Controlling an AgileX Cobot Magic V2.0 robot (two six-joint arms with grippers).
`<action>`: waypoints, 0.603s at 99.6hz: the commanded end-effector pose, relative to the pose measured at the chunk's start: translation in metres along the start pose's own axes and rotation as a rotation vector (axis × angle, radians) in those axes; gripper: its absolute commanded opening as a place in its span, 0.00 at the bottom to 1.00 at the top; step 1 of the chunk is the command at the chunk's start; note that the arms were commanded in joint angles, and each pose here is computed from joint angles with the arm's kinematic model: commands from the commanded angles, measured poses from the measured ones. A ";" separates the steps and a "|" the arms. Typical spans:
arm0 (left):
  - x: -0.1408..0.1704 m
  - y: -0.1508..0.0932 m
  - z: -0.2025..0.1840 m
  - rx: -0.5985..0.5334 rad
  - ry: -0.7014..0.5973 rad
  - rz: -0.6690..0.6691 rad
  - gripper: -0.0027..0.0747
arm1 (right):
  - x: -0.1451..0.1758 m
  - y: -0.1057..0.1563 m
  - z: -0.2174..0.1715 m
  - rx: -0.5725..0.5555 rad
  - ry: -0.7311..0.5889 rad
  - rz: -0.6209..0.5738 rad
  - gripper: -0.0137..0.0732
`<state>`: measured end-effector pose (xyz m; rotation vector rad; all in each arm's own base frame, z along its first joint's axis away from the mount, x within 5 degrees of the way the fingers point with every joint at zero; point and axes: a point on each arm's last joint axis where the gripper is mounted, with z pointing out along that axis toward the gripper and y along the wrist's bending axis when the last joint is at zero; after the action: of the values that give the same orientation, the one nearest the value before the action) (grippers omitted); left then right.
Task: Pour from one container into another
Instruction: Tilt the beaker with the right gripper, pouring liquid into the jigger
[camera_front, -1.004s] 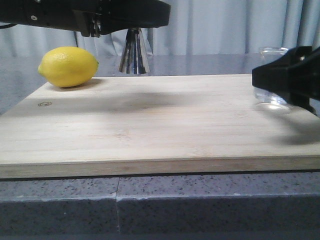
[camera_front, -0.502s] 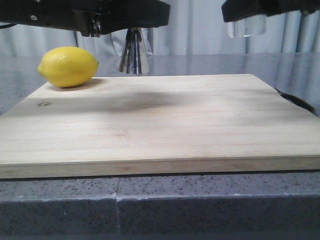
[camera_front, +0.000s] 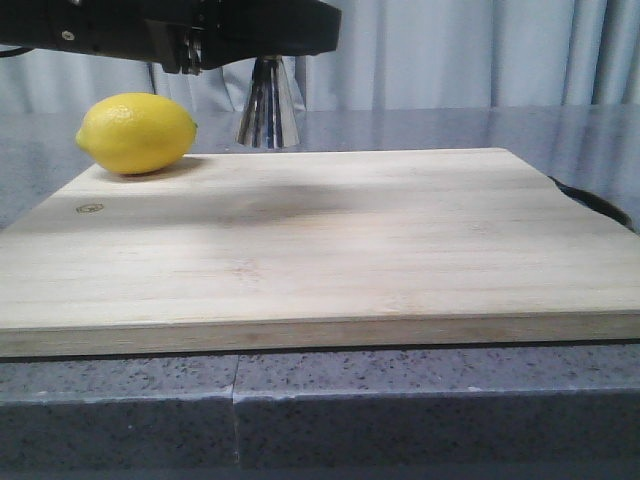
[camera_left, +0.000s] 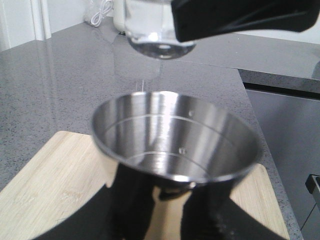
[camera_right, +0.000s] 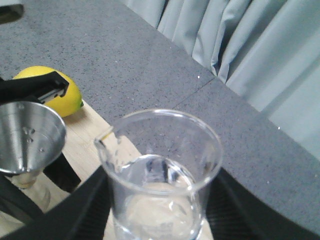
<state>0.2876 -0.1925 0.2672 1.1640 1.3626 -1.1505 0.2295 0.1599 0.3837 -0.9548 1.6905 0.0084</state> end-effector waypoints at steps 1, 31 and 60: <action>-0.032 -0.011 -0.004 0.044 -0.153 0.030 0.32 | -0.031 -0.007 -0.012 0.051 -0.115 -0.113 0.52; -0.032 -0.011 -0.004 0.044 -0.153 0.030 0.32 | -0.051 0.016 -0.004 0.060 -0.107 -0.392 0.52; -0.032 -0.011 -0.004 0.044 -0.153 0.030 0.32 | -0.057 0.022 -0.007 0.108 -0.121 -0.564 0.52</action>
<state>0.2876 -0.1925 0.2672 1.1640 1.3626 -1.1505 0.2185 0.2080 0.3962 -1.3155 1.3961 -0.3329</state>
